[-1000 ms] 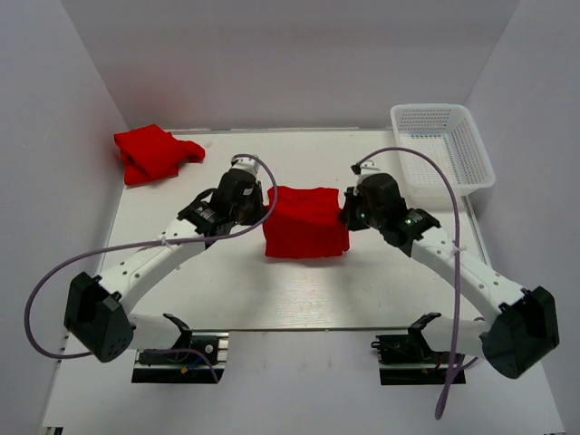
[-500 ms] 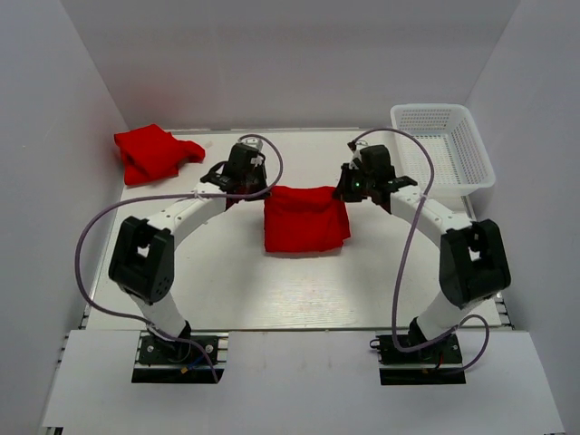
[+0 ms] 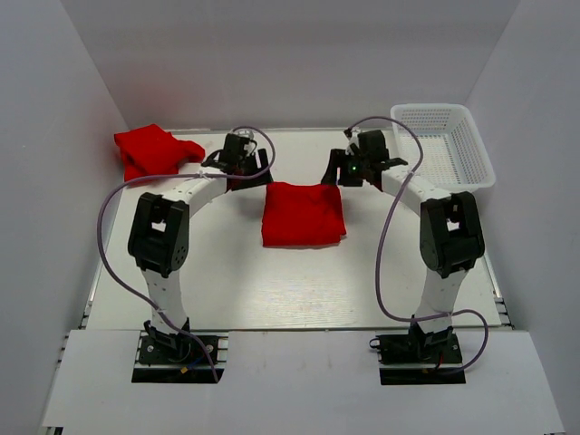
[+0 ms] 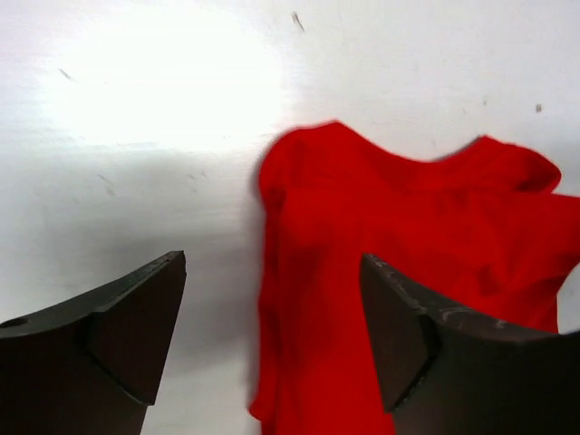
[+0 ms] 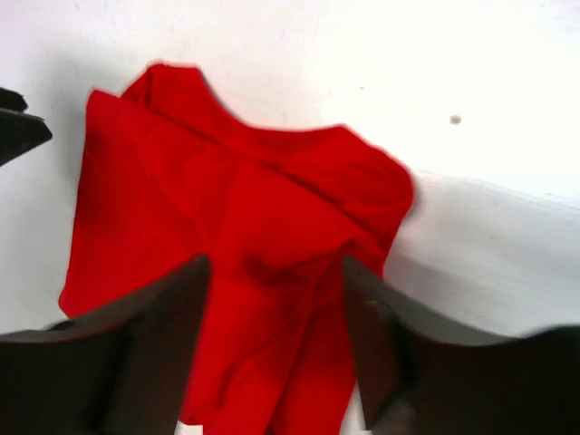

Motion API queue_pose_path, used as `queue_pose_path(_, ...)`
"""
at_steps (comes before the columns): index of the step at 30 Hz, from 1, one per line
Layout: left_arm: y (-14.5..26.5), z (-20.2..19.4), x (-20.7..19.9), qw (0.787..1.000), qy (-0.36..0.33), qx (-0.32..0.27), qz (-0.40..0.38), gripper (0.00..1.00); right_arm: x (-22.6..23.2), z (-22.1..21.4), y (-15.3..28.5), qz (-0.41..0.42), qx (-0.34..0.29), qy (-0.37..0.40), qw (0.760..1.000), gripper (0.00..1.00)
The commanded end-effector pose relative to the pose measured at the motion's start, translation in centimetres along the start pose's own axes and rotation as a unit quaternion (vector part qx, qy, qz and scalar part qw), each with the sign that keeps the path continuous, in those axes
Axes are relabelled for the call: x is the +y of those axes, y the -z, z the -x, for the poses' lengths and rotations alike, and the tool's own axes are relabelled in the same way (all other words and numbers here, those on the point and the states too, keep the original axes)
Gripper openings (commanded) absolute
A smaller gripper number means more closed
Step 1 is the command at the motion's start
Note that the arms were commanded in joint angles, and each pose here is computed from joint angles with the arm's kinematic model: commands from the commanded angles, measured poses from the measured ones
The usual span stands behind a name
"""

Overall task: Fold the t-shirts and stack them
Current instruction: Fold the long partially folded tshirt into a neat square, then smooth out wrinkles on the folded tshirt

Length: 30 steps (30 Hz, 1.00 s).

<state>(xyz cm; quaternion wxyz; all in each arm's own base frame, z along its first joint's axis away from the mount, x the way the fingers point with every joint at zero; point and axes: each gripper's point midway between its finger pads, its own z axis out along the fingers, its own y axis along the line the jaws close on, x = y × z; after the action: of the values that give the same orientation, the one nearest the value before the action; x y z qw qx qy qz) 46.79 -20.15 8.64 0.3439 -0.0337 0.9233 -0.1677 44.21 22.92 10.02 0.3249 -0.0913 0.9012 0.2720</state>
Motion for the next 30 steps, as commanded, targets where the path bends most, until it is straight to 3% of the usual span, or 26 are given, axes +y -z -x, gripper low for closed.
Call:
queue_pose_path(1, 2.6, 6.0, -2.0, 0.997, -0.023, -0.072, -0.03, 0.88, 0.5, 5.9, 2.4, -0.007, -0.067, 0.038, 0.997, 0.69)
queue_pose_path(3, 4.5, 7.8, -2.1, 0.995, -0.034, -0.091, -0.027, 0.88, 0.5, 7.1, 3.5, -0.012, -0.078, 0.042, 0.996, 0.74)
queue_pose_path(5, 6.0, 8.6, -3.5, 0.991, -0.06, -0.104, -0.061, 0.87, 1.5, 8.6, 5.4, -0.005, -0.098, 0.064, 0.993, 0.71)
queue_pose_path(7, 8.0, 8.3, -6.3, 0.981, -0.082, -0.104, -0.143, 0.66, 3.3, 8.7, 6.6, 0.029, -0.1, 0.082, 0.991, 0.47)
queue_pose_path(8, 8.7, 8.6, -7.4, 0.974, -0.09, -0.117, -0.172, 0.52, 3.6, 8.0, 6.7, 0.037, -0.094, 0.081, 0.992, 0.34)
queue_pose_path(9, 8.8, 6.9, -8.5, 0.969, -0.098, -0.099, -0.203, 0.29, 4.3, 7.7, 6.7, 0.053, -0.091, 0.085, 0.991, 0.14)
queue_pose_path(10, 9.1, 6.1, -9.3, 0.964, -0.104, -0.094, -0.224, 0.17, 5.0, 7.2, 6.8, 0.069, -0.085, 0.073, 0.991, 0.0)
queue_pose_path(12, 9.2, 3.7, -10.5, 0.954, -0.103, -0.069, -0.275, 0.0, 5.6, 5.0, 6.3, 0.108, -0.069, 0.066, 0.99, 0.0)
queue_pose_path(18, 7.0, -0.4, -9.8, 0.947, -0.068, -0.055, -0.31, 0.0, 6.4, -1.4, 4.3, 0.198, -0.012, 0.015, 0.98, 0.0)
queue_pose_path(22, 5.0, -1.3, -9.3, 0.945, -0.071, -0.063, -0.314, 0.0, 4.8, -4.2, 2.3, 0.189, 0.018, -0.003, 0.982, 0.0)
queue_pose_path(30, -1.3, -4.2, -5.3, 0.969, -0.028, -0.015, -0.244, 0.0, 0.6, -7.8, 0.3, 0.119, 0.059, -0.01, 0.991, 0.0)
